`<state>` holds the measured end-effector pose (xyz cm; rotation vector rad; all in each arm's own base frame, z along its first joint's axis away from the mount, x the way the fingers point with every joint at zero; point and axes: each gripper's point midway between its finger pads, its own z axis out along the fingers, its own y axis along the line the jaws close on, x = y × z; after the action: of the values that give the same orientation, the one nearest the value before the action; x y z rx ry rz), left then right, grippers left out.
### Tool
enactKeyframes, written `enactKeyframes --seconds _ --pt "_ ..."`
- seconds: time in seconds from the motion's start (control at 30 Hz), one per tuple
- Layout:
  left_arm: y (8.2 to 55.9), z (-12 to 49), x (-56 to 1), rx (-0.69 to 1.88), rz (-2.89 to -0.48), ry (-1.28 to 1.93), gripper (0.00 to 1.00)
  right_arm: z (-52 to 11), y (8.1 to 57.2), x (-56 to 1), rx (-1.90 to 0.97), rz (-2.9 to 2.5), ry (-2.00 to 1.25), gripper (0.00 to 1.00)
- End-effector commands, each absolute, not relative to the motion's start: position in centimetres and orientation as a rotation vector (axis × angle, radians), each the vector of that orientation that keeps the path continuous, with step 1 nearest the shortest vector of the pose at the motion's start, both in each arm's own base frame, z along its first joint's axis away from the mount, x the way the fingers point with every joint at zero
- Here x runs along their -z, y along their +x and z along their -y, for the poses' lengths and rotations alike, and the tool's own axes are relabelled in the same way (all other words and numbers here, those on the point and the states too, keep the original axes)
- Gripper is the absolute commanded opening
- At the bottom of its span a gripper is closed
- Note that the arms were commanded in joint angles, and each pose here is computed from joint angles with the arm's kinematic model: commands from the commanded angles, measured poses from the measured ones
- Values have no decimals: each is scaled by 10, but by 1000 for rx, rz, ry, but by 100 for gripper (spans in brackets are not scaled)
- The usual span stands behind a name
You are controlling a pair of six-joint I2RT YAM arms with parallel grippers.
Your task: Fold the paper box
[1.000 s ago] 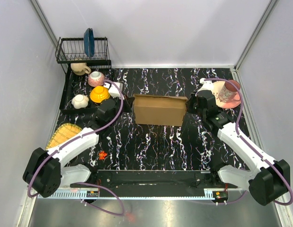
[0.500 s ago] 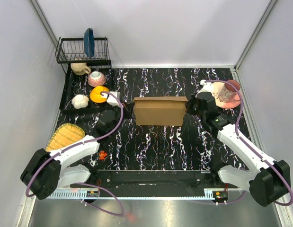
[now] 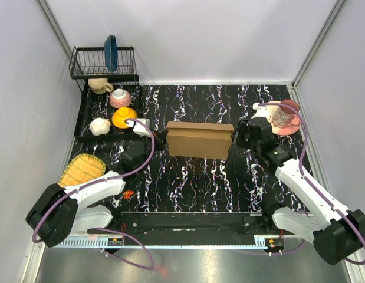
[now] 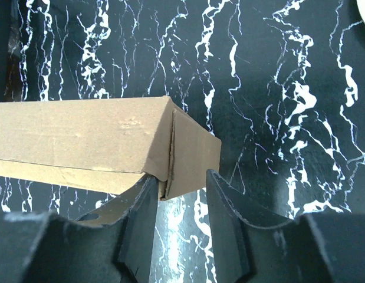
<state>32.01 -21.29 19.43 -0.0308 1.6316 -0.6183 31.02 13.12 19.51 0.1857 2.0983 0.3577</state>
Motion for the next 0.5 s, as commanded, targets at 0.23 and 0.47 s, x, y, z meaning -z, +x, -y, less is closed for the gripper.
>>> enactKeyframes --seconds 0.23,0.47 --pt "318 206 -163 519 -1748 2 0 -129 293 -289 -445 -1945 127 50" --pt "318 209 -176 540 -1727 10 0 -147 320 -305 -503 -1852 102 22"
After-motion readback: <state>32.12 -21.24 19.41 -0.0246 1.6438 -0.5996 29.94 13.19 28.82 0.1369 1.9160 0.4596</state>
